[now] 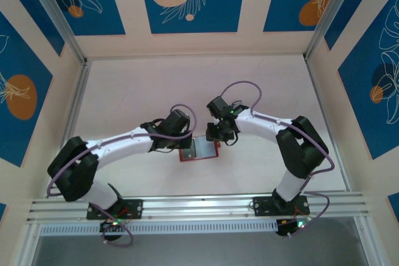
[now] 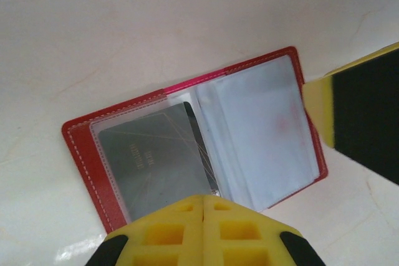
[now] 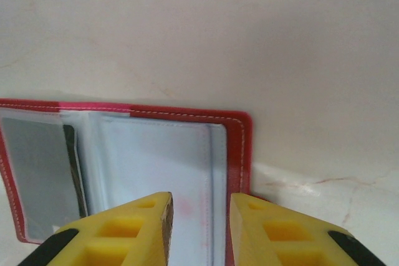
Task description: Put the credit cards into the card holder
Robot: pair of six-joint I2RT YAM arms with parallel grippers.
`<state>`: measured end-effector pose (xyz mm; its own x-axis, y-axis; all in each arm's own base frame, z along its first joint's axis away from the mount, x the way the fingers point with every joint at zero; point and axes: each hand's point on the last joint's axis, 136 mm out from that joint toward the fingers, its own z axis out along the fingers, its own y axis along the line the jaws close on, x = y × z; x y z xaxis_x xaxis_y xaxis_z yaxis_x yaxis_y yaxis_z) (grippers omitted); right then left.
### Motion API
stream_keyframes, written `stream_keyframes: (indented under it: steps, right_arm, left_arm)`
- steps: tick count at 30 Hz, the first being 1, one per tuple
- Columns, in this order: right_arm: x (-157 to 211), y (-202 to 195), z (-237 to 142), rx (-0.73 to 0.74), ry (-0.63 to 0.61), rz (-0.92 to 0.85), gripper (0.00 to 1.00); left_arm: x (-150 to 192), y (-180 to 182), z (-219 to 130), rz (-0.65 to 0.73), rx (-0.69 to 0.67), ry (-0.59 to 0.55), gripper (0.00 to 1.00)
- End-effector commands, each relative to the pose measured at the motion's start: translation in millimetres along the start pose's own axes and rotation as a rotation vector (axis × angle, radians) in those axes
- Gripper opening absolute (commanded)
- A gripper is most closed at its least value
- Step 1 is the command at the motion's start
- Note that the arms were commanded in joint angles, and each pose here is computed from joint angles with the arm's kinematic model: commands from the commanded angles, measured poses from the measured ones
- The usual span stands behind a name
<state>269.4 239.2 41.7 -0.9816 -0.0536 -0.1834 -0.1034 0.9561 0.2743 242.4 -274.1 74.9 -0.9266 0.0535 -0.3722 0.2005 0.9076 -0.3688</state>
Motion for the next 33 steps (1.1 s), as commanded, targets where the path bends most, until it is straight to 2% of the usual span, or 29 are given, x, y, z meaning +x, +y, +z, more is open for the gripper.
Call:
stream_keyframes:
  steps: [1,7,14,22,26,29,33]
  right_arm:
    - [-1.9,1.8,2.9,0.005,0.020,-0.015,0.30]
    - [-3.6,0.5,15.9,0.026,0.050,-0.010,0.26]
    - [1.8,-3.9,28.1,0.054,0.083,-0.003,0.26]
    - [12.6,-1.6,40.1,0.069,0.118,-0.019,0.27]
    - [14.8,2.1,34.7,0.094,0.106,-0.044,0.27]
    - [10.7,-2.3,21.4,0.155,0.056,-0.058,0.29]
    - [4.1,3.0,-0.8,0.162,-0.010,-0.084,0.30]
  left_arm:
    - [2.7,-11.0,11.8,0.013,0.037,0.034,0.00]
    - [16.0,1.8,28.1,0.005,0.004,0.060,0.00]
    - [40.1,28.2,37.4,-0.002,-0.054,0.088,0.00]
    - [55.9,40.6,46.9,-0.022,-0.066,0.105,0.00]
    - [60.5,41.3,52.4,-0.028,-0.061,0.116,0.00]
    - [61.6,41.1,54.5,-0.030,-0.060,0.120,0.00]
    - [63.1,41.6,56.8,-0.033,-0.061,0.122,0.00]
